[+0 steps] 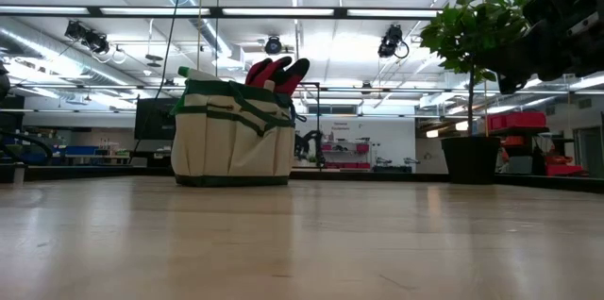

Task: Pick & Place Garden tools in Gardening bag
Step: Return to Home Position

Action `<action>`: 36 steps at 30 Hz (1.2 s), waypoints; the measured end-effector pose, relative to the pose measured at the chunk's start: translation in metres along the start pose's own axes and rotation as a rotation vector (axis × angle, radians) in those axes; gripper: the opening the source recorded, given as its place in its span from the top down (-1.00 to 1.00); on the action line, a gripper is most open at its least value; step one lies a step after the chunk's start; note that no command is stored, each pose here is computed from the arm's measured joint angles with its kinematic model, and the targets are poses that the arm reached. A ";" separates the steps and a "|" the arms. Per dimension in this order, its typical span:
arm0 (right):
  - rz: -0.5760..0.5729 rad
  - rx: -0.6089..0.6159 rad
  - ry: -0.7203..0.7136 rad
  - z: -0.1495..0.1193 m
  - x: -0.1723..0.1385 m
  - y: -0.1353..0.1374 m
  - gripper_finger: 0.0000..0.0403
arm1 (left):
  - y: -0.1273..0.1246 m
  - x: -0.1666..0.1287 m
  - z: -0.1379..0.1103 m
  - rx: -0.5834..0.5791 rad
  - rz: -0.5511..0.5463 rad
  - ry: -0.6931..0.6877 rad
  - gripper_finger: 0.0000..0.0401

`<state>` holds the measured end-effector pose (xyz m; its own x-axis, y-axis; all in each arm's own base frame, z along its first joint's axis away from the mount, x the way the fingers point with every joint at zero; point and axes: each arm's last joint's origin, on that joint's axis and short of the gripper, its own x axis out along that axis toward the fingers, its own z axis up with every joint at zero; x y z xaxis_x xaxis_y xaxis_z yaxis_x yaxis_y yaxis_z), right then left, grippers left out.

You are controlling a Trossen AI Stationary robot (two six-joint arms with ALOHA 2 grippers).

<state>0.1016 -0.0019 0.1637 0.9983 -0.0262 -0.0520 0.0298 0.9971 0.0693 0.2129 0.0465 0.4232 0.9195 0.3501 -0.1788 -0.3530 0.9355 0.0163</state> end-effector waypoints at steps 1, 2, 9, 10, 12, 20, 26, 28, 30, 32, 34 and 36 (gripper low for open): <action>0.000 0.000 0.000 0.000 0.000 0.000 0.91 | -0.001 0.000 0.000 0.015 0.000 0.002 0.99; 0.001 0.000 0.000 0.000 0.000 0.000 0.90 | -0.003 -0.001 -0.001 0.027 -0.004 0.007 0.99; 0.000 0.000 0.000 0.000 0.000 0.000 0.90 | -0.019 -0.004 -0.003 0.080 -0.073 0.019 0.99; 0.000 0.000 0.000 0.000 0.000 0.000 0.90 | -0.020 -0.004 -0.003 0.091 -0.081 0.018 0.99; 0.000 0.000 0.000 0.000 0.000 0.000 0.90 | -0.024 -0.003 -0.006 0.102 -0.095 0.010 0.99; 0.000 -0.001 0.000 0.000 0.000 0.000 0.90 | -0.042 0.008 -0.048 0.104 -0.189 -0.008 1.00; -0.001 -0.001 -0.001 0.000 0.000 0.000 0.90 | -0.057 0.005 -0.087 0.063 -0.283 -0.026 1.00; 0.000 -0.001 -0.002 0.000 0.000 0.000 0.90 | -0.059 -0.002 -0.096 0.046 -0.298 -0.058 1.00; 0.000 -0.001 -0.002 0.000 0.000 0.000 0.90 | -0.057 -0.011 -0.105 0.027 -0.296 -0.080 1.00; 0.000 -0.001 -0.005 0.001 0.000 0.000 0.90 | -0.055 -0.021 -0.113 0.015 -0.297 -0.096 1.00; 0.000 -0.001 -0.004 0.001 0.000 0.000 0.90 | -0.051 -0.030 -0.121 0.003 -0.295 -0.106 0.99; -0.001 -0.001 -0.004 0.000 0.000 0.000 0.90 | -0.047 -0.039 -0.127 -0.007 -0.297 -0.130 0.99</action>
<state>0.1016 -0.0020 0.1642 0.9985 -0.0271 -0.0480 0.0303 0.9972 0.0682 0.1718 -0.0168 0.3049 0.9967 0.0659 -0.0481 -0.0671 0.9975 -0.0242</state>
